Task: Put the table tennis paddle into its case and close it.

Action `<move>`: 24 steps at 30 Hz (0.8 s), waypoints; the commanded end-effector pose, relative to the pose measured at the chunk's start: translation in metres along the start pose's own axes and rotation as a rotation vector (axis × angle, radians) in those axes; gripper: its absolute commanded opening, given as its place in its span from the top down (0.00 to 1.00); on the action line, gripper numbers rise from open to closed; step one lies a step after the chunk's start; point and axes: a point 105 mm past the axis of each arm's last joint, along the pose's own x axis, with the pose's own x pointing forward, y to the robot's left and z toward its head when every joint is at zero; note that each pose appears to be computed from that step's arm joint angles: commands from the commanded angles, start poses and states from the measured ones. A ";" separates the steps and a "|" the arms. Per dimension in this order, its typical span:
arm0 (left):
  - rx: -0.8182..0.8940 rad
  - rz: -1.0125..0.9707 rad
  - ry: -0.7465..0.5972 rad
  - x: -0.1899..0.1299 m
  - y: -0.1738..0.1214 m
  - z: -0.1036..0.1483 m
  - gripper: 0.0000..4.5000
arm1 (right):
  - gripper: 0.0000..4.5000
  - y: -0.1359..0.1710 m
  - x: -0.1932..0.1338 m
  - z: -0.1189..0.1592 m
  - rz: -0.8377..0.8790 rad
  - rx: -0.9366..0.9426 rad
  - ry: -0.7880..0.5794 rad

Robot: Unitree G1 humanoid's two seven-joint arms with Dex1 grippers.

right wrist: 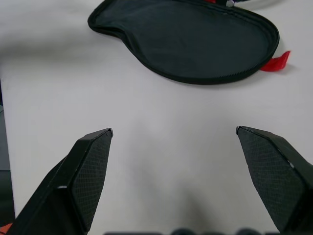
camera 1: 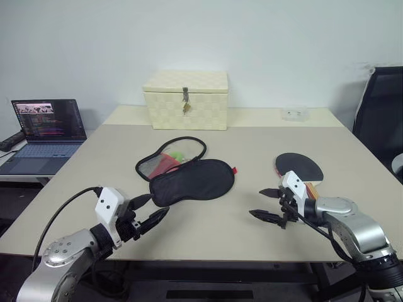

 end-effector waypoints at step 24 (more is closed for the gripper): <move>0.329 -0.361 0.292 0.033 0.067 -0.039 0.25 | 0.01 0.025 -0.016 0.068 0.058 -0.027 -0.133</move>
